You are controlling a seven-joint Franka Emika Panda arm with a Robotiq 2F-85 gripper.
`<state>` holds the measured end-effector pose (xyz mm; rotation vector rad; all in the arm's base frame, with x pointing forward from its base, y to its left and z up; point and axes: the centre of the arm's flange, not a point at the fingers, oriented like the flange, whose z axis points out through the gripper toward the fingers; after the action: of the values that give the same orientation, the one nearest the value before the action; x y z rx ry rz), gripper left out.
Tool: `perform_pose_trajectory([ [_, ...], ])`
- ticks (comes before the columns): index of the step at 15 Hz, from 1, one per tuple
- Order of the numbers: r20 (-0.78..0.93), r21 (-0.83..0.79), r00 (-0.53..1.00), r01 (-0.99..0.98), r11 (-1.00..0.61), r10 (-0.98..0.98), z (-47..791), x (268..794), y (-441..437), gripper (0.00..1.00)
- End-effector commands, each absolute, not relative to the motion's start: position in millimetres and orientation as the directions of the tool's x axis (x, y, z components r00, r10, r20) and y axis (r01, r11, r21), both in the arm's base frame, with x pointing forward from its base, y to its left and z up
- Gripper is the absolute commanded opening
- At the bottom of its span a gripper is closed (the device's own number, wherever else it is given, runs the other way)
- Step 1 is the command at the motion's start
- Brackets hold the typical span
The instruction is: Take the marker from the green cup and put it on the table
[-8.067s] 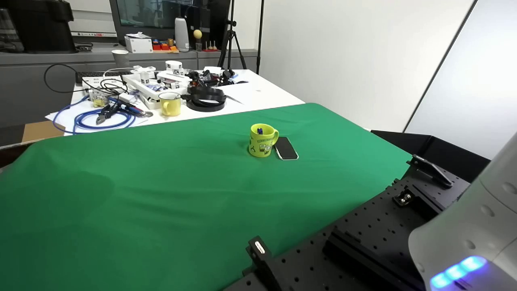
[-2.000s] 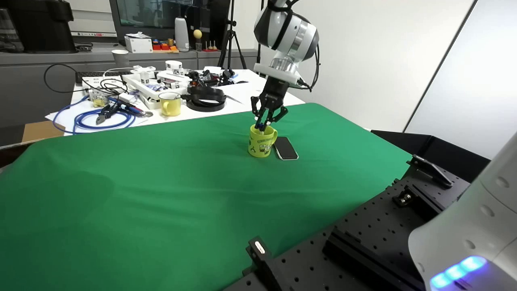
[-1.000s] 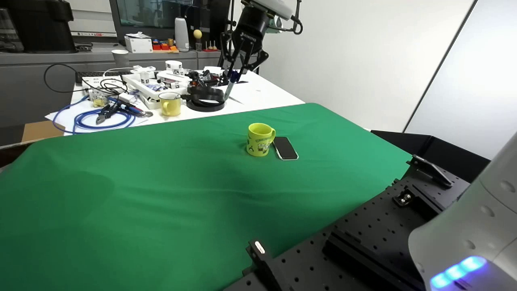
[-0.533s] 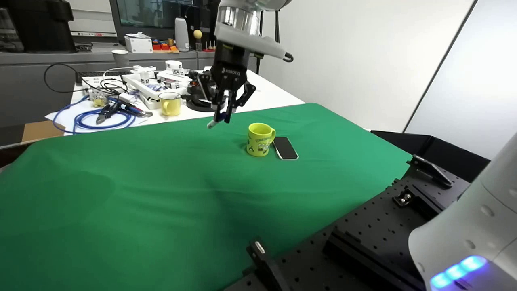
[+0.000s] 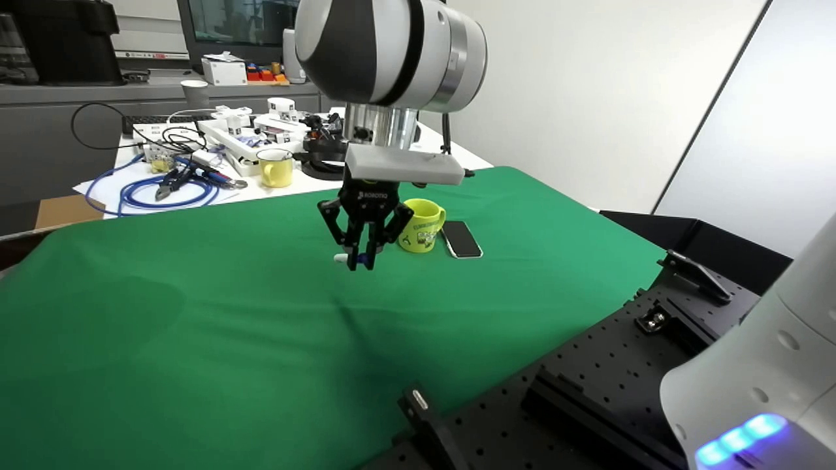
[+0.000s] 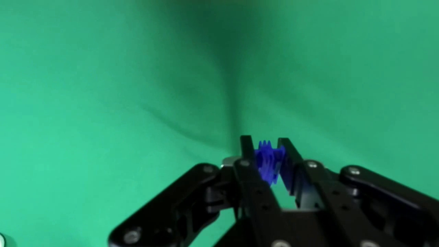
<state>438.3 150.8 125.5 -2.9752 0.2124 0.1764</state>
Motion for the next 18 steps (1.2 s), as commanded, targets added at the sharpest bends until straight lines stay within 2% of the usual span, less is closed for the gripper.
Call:
perform_pose_trajectory([
  [1, -0.133, -0.134, 0.979, -0.170, -0.976, -0.153, 85, 428, 147, 0.06],
  [12, -0.207, -0.046, 0.965, -0.176, -0.983, -0.163, -1, 393, 141, 0.06],
  [13, -0.213, -0.046, 0.963, -0.179, -0.983, -0.165, -6, 391, 141, 0.13],
  [14, -0.223, -0.046, 0.959, -0.188, -0.981, -0.174, -9, 389, 141, 0.47],
  [16, -0.233, -0.054, 0.953, -0.210, -0.976, -0.192, -14, 388, 143, 0.50],
  [18, -0.235, -0.065, 0.949, -0.229, -0.971, -0.208, 29, 420, 133, 0.65],
])
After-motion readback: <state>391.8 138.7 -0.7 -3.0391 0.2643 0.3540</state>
